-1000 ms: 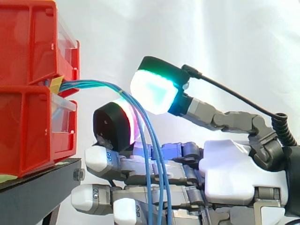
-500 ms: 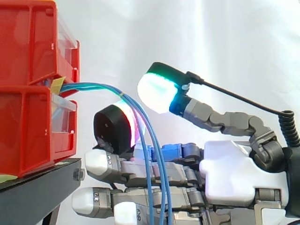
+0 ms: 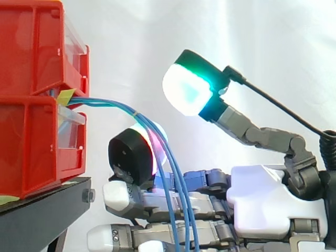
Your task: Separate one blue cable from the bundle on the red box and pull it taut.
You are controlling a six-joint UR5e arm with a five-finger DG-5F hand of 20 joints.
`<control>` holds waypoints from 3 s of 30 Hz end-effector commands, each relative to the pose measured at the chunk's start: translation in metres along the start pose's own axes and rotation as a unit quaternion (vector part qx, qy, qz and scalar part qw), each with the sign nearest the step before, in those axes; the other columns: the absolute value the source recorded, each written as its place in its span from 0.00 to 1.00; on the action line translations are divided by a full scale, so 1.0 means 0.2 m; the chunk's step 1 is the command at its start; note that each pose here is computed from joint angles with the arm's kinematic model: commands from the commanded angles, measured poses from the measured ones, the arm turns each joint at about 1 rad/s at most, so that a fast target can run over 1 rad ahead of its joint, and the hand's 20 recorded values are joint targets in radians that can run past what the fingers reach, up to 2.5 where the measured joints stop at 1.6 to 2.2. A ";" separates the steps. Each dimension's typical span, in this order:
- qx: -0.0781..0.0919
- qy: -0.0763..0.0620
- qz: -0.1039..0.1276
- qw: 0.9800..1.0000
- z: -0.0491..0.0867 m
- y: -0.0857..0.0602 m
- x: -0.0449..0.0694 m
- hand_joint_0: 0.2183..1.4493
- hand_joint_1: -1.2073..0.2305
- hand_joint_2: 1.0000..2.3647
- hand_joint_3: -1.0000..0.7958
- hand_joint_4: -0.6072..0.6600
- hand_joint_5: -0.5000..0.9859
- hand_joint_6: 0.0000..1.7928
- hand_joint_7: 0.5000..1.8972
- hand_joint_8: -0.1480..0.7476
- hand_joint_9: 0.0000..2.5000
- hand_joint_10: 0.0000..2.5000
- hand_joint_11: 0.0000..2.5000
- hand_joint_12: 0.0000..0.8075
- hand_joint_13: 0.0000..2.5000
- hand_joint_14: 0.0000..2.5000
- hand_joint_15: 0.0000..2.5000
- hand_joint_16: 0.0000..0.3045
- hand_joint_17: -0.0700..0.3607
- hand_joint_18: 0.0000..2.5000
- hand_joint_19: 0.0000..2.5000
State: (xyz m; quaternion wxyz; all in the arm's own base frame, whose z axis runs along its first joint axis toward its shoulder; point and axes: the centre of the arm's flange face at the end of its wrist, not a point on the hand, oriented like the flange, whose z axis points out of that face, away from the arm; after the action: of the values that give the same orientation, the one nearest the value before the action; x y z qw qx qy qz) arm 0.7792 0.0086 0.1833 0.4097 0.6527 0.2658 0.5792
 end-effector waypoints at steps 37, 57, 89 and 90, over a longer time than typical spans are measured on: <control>-0.014 0.019 0.037 0.999 0.04 -0.32 -0.10 0.22 0.29 0.00 0.28 0.65 0.23 0.40 0.47 0.55 0.29 0.00 0.17 0.48 0.20 0.00 0.09 0.18 0.44 0.25 0.18; -0.011 0.024 0.037 0.999 0.03 -0.41 -0.09 0.24 0.35 0.00 0.28 0.65 0.24 0.36 0.52 0.54 0.29 0.00 0.16 0.48 0.21 0.00 0.09 0.17 0.44 0.25 0.19; -0.036 -0.017 -0.006 0.999 0.11 -0.27 -0.02 0.22 0.40 0.00 0.28 0.68 0.25 0.28 0.49 0.55 0.29 0.00 0.15 0.49 0.20 0.00 0.09 0.18 0.45 0.24 0.19; -0.036 -0.017 -0.006 0.999 0.11 -0.28 -0.01 0.22 0.40 0.00 0.28 0.68 0.25 0.28 0.49 0.55 0.29 0.00 0.16 0.49 0.20 0.00 0.09 0.18 0.45 0.24 0.19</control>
State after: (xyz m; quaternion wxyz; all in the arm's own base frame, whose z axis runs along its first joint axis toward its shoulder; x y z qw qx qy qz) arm 0.8058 0.0277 0.1337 0.4406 0.6465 0.2397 0.5749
